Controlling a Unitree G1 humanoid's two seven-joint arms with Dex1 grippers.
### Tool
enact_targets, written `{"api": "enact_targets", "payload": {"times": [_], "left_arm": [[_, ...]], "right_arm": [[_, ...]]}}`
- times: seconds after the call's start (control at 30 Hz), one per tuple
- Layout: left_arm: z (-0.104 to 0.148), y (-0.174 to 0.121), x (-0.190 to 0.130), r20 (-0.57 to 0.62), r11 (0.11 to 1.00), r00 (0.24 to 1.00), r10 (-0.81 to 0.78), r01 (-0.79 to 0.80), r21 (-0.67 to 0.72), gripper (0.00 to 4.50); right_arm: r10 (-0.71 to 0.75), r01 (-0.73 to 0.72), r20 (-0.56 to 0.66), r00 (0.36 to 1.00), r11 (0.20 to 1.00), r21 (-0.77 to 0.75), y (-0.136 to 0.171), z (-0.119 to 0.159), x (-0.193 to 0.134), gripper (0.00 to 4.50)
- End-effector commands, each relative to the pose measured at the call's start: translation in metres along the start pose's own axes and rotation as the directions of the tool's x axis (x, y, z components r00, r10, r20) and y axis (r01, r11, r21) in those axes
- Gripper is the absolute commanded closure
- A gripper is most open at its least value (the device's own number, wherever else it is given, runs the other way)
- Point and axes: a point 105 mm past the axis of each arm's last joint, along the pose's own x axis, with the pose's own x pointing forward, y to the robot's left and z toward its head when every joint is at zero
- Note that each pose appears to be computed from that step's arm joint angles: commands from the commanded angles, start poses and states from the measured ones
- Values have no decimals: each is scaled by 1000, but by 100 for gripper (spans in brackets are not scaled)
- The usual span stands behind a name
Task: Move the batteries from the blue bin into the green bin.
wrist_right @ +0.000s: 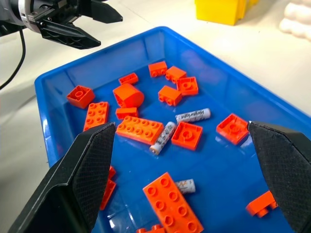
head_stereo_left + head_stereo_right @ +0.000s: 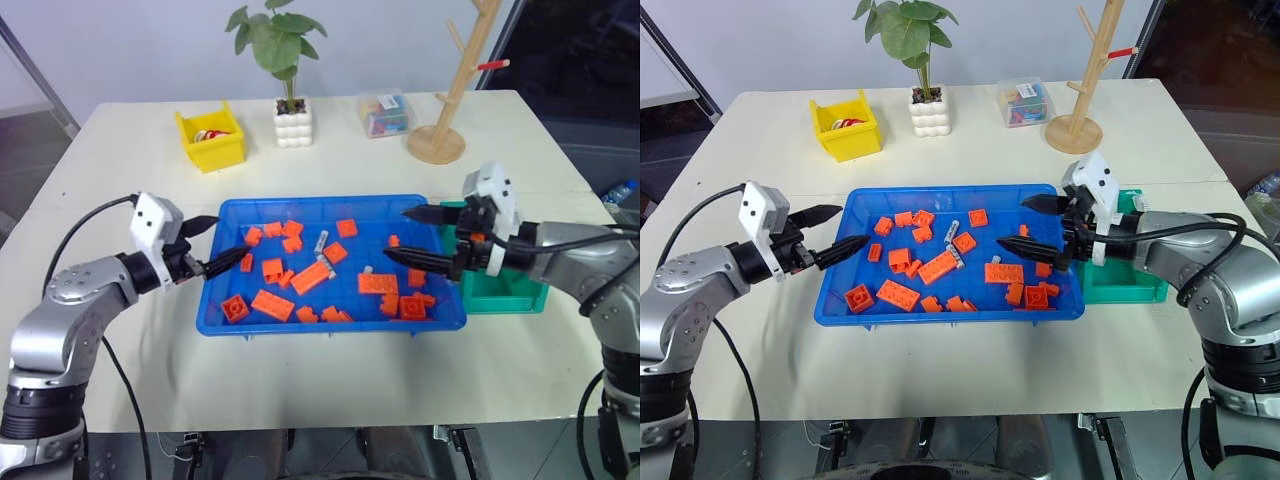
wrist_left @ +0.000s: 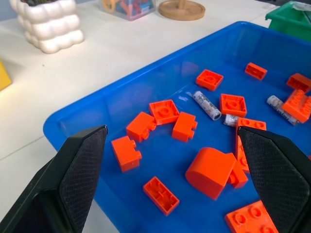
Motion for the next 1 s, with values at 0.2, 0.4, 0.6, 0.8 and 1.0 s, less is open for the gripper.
{"api": "enact_targets", "payload": {"times": [0.2,0.4,0.6,0.8,1.0], "left_arm": [[18,11,0,56,996,997,46,-50,70,0],[21,15,5,72,995,996,56,-62,79,0],[25,10,3,79,994,996,48,-55,95,0],[31,13,-3,84,991,994,64,-73,109,0],[28,13,-4,88,991,993,79,-88,101,0]], "right_arm": [[119,-138,-95,988,963,-230,1,20,-1,5],[283,-303,-108,953,885,-355,9,43,29,5],[445,-449,-100,890,818,-361,30,37,71,5],[504,-514,-126,854,782,-353,33,24,93,5],[549,-578,-194,813,725,-374,40,7,112,5]]}}
